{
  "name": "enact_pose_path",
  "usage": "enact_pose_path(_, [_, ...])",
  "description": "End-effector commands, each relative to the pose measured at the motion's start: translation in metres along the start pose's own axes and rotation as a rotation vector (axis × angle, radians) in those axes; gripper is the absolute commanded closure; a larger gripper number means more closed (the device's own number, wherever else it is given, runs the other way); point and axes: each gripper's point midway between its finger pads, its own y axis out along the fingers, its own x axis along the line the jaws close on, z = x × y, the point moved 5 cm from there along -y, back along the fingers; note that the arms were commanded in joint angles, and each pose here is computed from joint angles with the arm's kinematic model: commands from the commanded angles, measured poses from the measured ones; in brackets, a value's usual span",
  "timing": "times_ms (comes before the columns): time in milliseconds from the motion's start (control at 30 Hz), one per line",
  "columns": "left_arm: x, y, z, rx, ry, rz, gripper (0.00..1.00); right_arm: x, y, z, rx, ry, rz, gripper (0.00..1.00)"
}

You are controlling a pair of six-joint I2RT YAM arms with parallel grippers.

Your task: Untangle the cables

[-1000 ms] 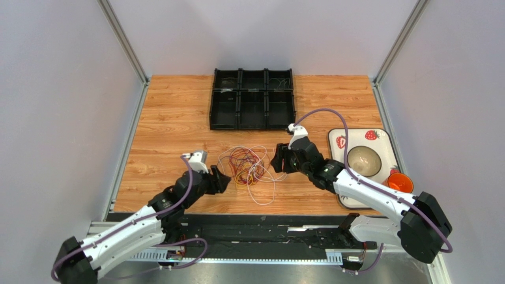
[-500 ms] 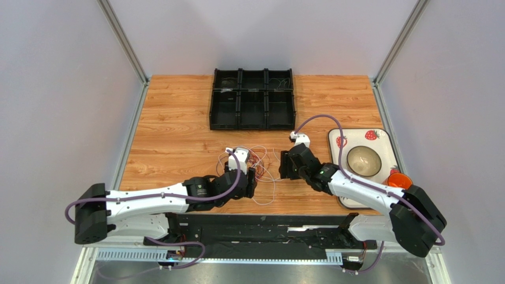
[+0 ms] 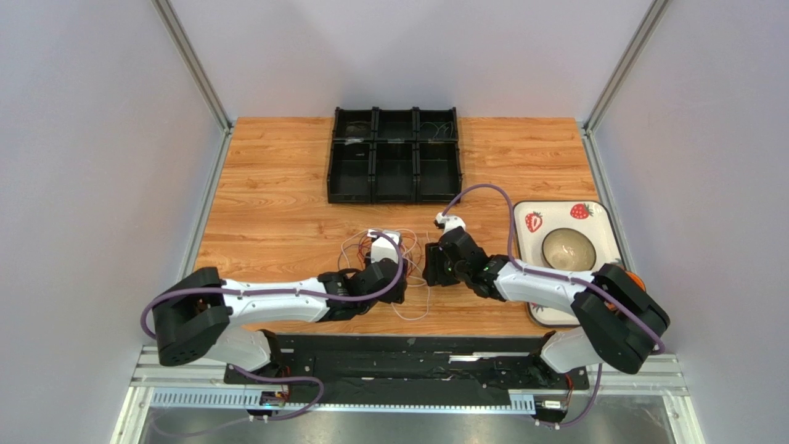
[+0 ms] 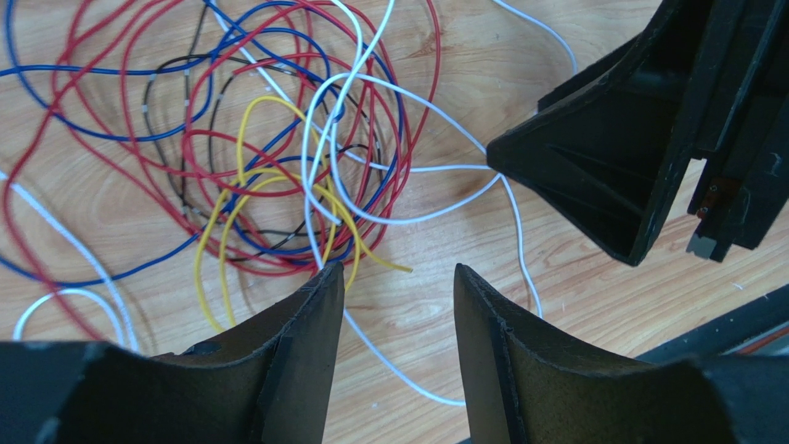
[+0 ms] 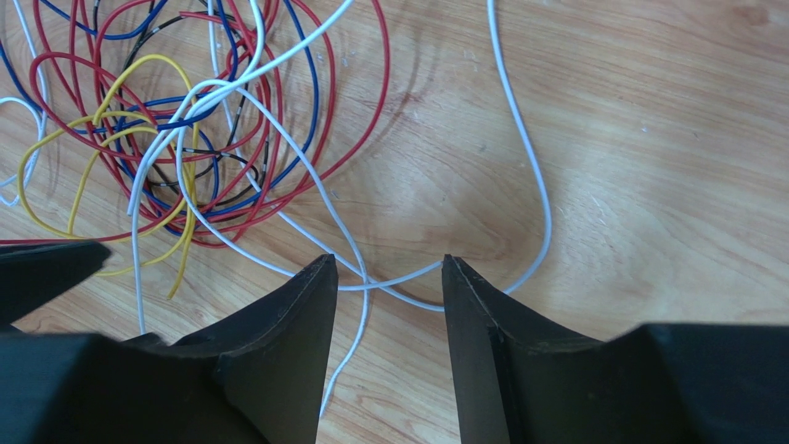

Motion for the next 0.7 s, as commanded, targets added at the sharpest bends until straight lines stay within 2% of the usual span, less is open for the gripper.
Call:
enact_pose_path(0, [-0.006,0.021,0.008,-0.020,-0.037,0.039,0.45,0.022,0.006,-0.022,-0.066,-0.037,-0.088,0.51])
enact_pose_path(233, [-0.006,0.033,0.013,-0.022,-0.061,0.013,0.46,0.030,0.012,-0.023,-0.064,-0.063,-0.112,0.52])
enact_pose_path(567, [-0.005,0.035,0.015,-0.021,-0.068,0.006,0.47,0.033,0.027,-0.024,-0.029,-0.096,-0.055,0.53])
enact_pose_path(667, [-0.005,0.035,0.016,-0.019,-0.068,0.007,0.47,0.034,0.030,-0.024,-0.019,-0.098,-0.039,0.58])
